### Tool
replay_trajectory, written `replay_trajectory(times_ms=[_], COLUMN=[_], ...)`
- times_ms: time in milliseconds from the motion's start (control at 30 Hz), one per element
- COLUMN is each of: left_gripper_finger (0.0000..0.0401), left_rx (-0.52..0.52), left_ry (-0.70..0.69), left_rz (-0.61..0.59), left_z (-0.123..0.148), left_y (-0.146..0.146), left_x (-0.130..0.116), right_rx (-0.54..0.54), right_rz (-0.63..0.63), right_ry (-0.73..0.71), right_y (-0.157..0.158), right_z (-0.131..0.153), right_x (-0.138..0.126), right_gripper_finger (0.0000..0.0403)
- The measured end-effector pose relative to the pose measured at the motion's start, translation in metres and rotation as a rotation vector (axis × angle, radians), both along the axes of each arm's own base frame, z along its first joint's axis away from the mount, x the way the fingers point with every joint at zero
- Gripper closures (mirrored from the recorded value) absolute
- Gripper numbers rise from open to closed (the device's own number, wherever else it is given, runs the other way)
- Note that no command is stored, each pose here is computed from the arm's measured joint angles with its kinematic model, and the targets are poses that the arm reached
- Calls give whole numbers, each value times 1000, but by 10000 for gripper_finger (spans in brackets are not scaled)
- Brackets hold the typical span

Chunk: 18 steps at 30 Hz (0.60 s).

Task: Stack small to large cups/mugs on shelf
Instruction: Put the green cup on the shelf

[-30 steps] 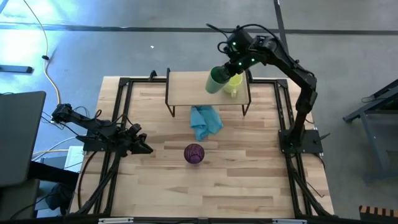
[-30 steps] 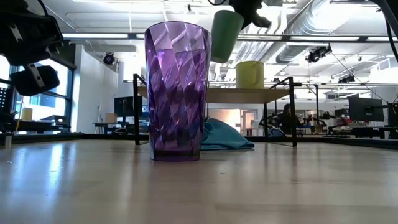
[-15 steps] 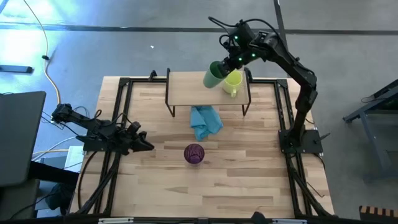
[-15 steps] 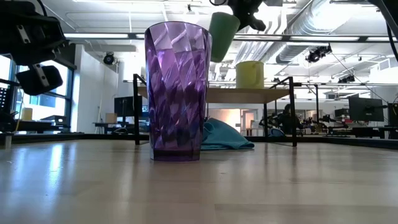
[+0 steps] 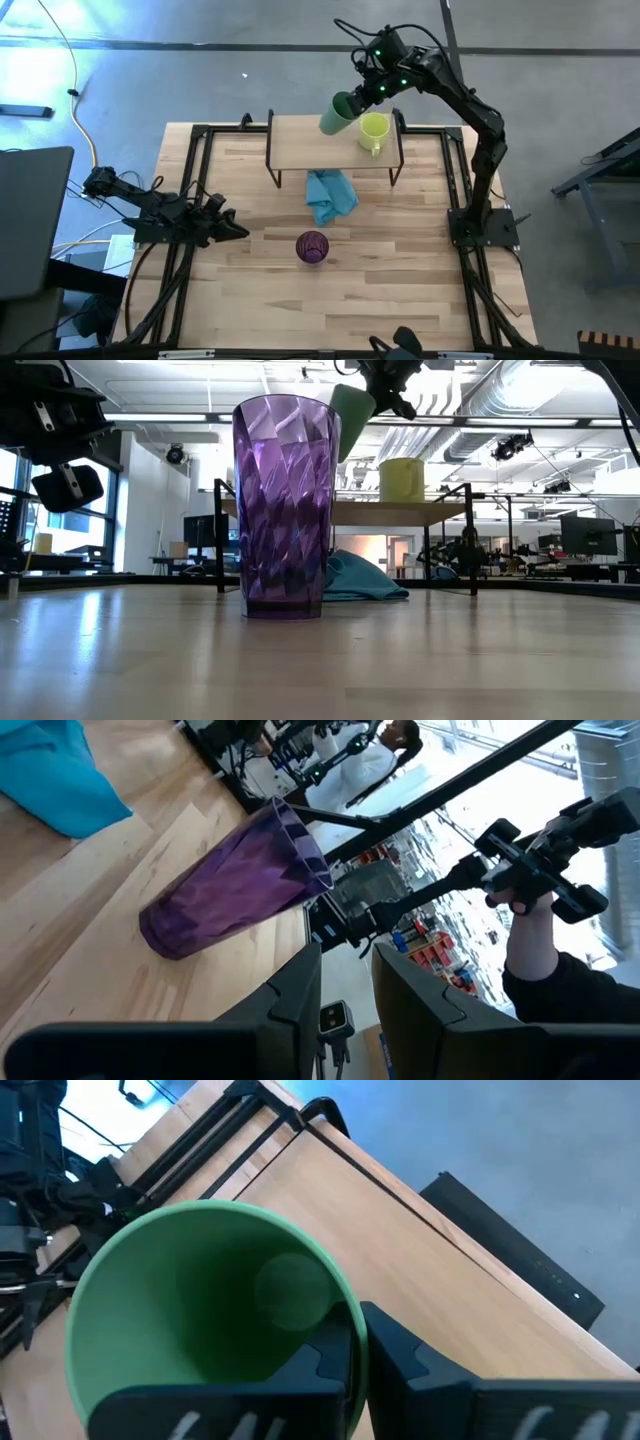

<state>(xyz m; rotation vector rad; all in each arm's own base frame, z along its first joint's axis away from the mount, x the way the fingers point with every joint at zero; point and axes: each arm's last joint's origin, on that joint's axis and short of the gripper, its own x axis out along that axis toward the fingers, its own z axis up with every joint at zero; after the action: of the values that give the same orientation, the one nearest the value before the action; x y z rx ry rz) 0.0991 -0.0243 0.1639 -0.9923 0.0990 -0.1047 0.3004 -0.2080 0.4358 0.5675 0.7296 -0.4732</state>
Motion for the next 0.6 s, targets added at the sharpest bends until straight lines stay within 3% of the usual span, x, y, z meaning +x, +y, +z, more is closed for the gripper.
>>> replay_trajectory(times_ms=[600], left_gripper_finger=[318], left_rx=[2], left_ry=[-6], left_rz=[29], left_z=[1], left_y=[1], left_x=[0], right_rx=[2], right_rz=[75], right_ry=[80], right_y=[-15], right_z=[-30], right_x=[21], right_gripper_finger=[403])
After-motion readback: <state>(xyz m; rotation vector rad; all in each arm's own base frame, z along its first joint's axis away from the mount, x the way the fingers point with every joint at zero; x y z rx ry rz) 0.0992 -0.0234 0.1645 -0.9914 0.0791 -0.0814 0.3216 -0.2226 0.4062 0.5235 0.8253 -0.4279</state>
